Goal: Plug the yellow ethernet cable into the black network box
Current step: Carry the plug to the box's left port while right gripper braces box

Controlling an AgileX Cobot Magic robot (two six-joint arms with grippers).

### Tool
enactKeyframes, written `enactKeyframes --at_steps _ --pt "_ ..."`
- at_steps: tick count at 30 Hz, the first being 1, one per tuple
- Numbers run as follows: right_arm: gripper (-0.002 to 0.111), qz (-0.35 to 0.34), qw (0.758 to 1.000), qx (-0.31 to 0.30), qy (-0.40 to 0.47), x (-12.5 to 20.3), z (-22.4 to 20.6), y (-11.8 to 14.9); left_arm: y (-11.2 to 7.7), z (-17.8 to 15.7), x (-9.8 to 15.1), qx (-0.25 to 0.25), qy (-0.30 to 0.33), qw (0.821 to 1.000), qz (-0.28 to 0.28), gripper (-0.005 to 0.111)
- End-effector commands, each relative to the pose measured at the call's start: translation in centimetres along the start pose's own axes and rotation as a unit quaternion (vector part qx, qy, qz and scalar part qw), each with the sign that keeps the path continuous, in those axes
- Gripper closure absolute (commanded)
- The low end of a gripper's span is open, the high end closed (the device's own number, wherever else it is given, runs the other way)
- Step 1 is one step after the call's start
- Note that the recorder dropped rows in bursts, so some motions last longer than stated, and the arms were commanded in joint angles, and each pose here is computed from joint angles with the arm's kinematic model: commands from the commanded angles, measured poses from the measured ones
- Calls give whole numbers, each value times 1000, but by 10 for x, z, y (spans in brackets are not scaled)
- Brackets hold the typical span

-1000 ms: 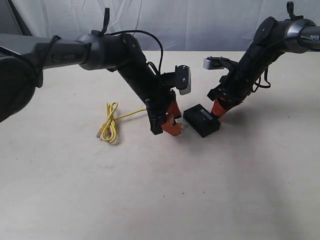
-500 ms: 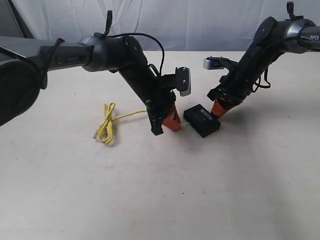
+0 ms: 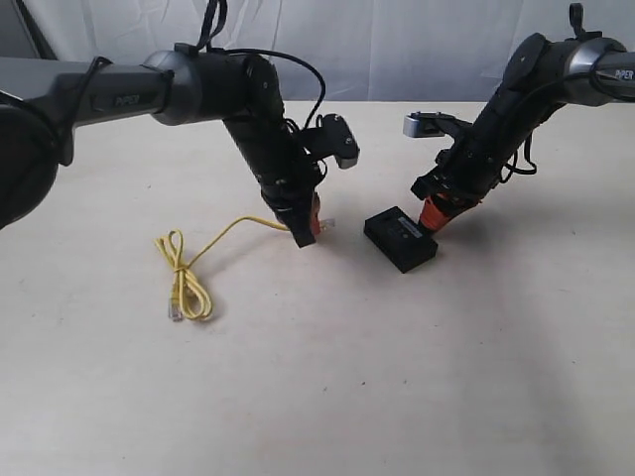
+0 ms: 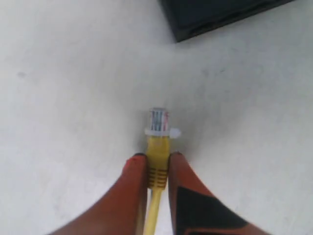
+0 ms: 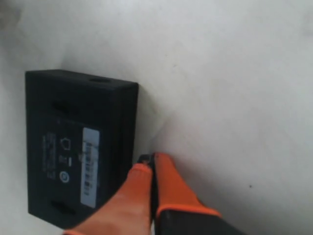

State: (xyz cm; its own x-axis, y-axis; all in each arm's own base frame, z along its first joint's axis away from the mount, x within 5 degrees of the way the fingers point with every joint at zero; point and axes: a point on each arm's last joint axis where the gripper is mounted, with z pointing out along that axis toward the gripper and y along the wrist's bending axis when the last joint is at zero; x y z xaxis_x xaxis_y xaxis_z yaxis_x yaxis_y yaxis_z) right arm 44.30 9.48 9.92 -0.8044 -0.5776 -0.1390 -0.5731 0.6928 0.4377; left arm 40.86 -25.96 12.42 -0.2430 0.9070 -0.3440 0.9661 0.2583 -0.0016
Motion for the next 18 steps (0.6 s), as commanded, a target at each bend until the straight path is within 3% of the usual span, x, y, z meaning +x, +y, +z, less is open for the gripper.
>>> enactKeyframes --at_steps 1,7,18 --pt "109 1 1000 0 -10 -1 -3 -1 -2 -12 -3 -25 22 999 -34 107" --pt "109 8 1000 -5 -14 -2 -3 0 -22 -6 -16 -62 68 994 -63 107" --pt "109 10 1000 -7 -17 -2 -3 0 -43 0 -31 -55 63 994 -64 107"
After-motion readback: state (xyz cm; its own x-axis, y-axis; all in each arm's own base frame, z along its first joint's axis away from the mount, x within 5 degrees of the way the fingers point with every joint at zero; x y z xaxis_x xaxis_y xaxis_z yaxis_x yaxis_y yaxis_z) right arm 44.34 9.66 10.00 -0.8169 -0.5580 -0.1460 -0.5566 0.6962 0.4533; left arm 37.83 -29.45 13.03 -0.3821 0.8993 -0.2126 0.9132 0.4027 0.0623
